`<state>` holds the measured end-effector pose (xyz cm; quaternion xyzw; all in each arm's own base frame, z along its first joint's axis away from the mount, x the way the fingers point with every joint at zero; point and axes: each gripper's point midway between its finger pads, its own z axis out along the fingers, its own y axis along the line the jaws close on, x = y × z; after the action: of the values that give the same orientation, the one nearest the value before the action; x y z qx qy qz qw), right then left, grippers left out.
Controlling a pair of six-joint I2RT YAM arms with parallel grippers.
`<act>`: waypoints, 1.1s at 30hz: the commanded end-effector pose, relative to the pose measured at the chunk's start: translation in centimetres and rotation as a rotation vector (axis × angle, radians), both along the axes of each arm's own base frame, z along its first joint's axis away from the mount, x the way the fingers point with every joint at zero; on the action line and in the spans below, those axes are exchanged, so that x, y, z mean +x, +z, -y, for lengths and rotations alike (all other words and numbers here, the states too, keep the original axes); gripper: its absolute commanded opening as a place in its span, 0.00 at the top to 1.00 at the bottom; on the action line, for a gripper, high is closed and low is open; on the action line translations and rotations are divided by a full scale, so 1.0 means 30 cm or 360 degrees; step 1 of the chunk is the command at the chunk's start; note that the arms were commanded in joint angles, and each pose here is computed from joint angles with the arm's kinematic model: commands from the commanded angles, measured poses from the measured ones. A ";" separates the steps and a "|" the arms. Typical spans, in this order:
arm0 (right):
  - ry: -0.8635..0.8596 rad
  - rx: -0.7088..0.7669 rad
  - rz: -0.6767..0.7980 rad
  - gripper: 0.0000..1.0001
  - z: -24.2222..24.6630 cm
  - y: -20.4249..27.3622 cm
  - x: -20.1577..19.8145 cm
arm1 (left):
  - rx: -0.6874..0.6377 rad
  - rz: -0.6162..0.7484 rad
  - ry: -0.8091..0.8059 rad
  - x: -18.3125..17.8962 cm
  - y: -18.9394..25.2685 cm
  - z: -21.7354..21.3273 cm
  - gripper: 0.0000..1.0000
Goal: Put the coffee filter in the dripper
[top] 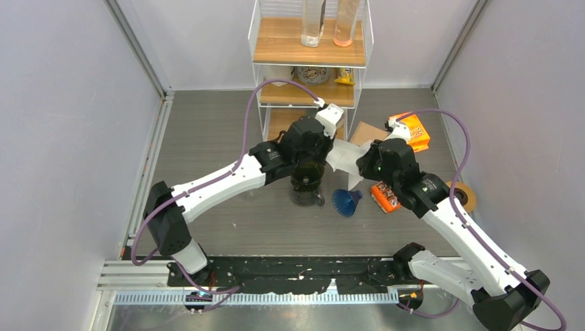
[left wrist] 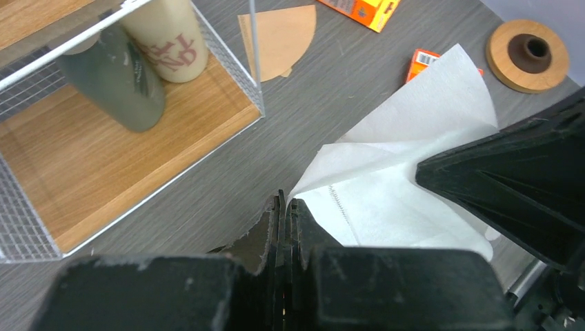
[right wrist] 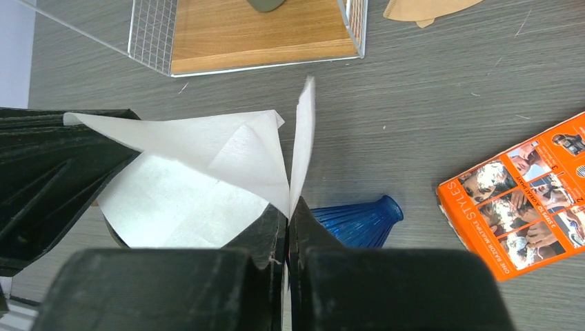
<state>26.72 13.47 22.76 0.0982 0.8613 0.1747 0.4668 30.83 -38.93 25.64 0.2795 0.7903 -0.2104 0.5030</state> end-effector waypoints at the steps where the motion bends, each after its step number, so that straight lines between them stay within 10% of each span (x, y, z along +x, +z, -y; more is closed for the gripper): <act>1: 0.0075 0.0064 0.0058 0.95 -0.018 0.034 -0.018 | -0.0119 0.0031 -0.0245 -0.086 0.099 0.033 1.00; 33: 0.0490 0.0525 -0.0606 0.93 -0.134 -0.349 -0.411 | 0.0170 -0.0429 -0.0052 -0.564 -0.203 0.000 1.00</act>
<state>15.30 17.09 12.84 0.0722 0.9000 0.3415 0.2613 14.00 -39.30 19.48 0.3325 0.8383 -0.2193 0.3722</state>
